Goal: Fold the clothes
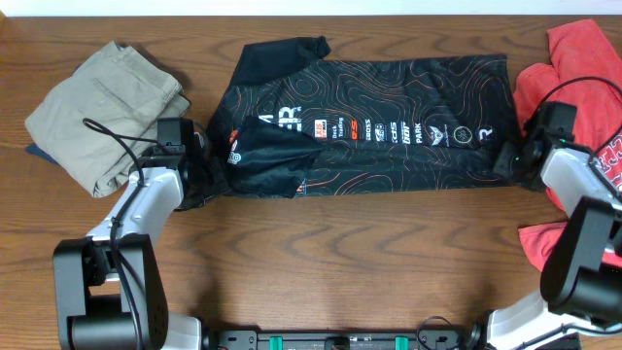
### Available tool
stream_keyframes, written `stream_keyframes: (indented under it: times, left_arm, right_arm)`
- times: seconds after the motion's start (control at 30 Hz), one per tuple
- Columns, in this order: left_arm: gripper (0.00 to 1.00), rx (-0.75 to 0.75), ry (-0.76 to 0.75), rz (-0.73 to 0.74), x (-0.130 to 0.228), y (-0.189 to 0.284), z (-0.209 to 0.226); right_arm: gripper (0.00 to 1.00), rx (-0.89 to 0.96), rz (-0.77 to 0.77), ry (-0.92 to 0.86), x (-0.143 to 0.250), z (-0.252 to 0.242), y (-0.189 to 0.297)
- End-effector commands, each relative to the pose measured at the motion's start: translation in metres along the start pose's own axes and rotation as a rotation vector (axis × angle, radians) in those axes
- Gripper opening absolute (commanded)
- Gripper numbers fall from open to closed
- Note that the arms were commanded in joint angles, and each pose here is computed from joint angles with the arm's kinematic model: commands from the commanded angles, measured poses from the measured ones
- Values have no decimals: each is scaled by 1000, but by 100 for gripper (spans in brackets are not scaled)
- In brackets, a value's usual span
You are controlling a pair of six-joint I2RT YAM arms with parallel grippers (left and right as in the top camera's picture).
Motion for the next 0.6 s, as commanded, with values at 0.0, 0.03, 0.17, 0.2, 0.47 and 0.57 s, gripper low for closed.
stream_keyframes:
  times: [0.0, 0.03, 0.17, 0.2, 0.47, 0.57]
  left_arm:
    - [54, -24, 6, 24, 5, -4, 6]
    - [54, -24, 5, 24, 6, -4, 6]
    - [54, -25, 6, 25, 6, -4, 6]
    - [54, -25, 6, 25, 6, -4, 6]
    - [54, -25, 6, 25, 6, -4, 6]
    - [54, -25, 6, 25, 6, -4, 6]
  right_arm:
    - [43, 5, 30, -6, 5, -3, -12]
    - [40, 6, 36, -6, 6, -3, -14]
    - [1, 4, 23, -7, 3, -3, -15]
    - [1, 3, 18, -7, 1, -3, -13]
    - [8, -12, -112, -12, -28, -1, 27]
    - [11, -16, -156, -13, -36, 0, 41]
Point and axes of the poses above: each gripper's point midway between its finger pads, its own y axis back along the fingers, its own z axis along the line the jaws close on, x = y × z, the point moved 3 cm from there along y, back along the fingers, and after that the axes turned 3 degrees about y, right-handed, at the moved point
